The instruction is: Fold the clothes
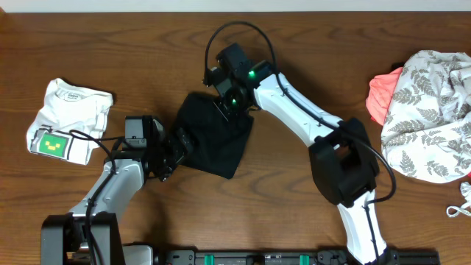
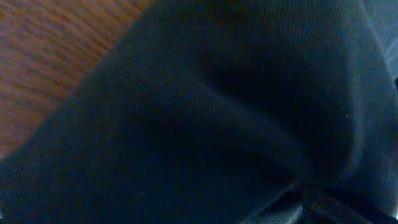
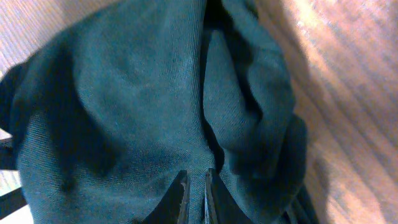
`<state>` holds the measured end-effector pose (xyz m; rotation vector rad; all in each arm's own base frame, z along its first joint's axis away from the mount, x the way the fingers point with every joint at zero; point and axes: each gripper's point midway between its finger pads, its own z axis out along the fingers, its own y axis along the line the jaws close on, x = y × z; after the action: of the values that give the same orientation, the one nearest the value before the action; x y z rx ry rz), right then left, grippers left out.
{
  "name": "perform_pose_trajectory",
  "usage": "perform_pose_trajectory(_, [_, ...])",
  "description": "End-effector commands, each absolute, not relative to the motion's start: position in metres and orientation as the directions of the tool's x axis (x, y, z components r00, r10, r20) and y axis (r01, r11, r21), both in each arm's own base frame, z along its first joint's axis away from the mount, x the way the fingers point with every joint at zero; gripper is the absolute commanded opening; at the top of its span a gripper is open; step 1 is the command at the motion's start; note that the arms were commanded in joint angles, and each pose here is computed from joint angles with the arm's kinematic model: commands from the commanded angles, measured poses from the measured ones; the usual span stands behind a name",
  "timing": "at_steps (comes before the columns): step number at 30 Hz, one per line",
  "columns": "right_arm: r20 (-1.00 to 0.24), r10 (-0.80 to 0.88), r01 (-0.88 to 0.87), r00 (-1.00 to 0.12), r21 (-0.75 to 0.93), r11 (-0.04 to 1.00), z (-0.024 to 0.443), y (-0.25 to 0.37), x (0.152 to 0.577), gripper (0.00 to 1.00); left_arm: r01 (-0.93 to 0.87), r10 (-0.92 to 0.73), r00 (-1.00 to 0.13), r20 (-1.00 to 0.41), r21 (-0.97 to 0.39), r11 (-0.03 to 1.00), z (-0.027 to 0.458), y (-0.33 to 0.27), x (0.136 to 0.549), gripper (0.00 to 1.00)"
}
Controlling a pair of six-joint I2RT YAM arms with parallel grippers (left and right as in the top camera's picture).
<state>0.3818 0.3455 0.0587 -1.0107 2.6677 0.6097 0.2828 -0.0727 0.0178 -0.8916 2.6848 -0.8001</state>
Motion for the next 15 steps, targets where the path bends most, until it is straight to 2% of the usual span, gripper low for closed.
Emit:
perform_pose_trajectory(1, [-0.346,-0.595,-0.686,-0.725,0.296,0.664,0.056,0.347,0.379,0.09,-0.569,-0.608,-0.789,0.088,-0.479,0.669,-0.011,-0.073,0.248,1.0])
perform_pose_trajectory(6, [-0.333,-0.603,-0.687,-0.725,0.295,0.663,0.055,0.345,0.377,0.07,-0.547,-0.599,-0.798,0.063,-0.491,0.678,-0.006,-0.073,0.251,1.0])
perform_pose_trajectory(10, [-0.299,-0.611,-0.68,-0.733,0.298,0.67,0.052,0.34,0.37,0.1,-0.533,-0.601,-0.8,-0.002,-0.46,0.711,-0.006,-0.06,0.255,1.0])
perform_pose_trajectory(15, [-0.21,-0.554,-0.592,-0.806,0.329,0.736,0.049,0.331,0.359,0.11,-0.526,-0.627,-0.776,-0.068,-0.479,0.702,-0.003,-0.044,0.27,1.0])
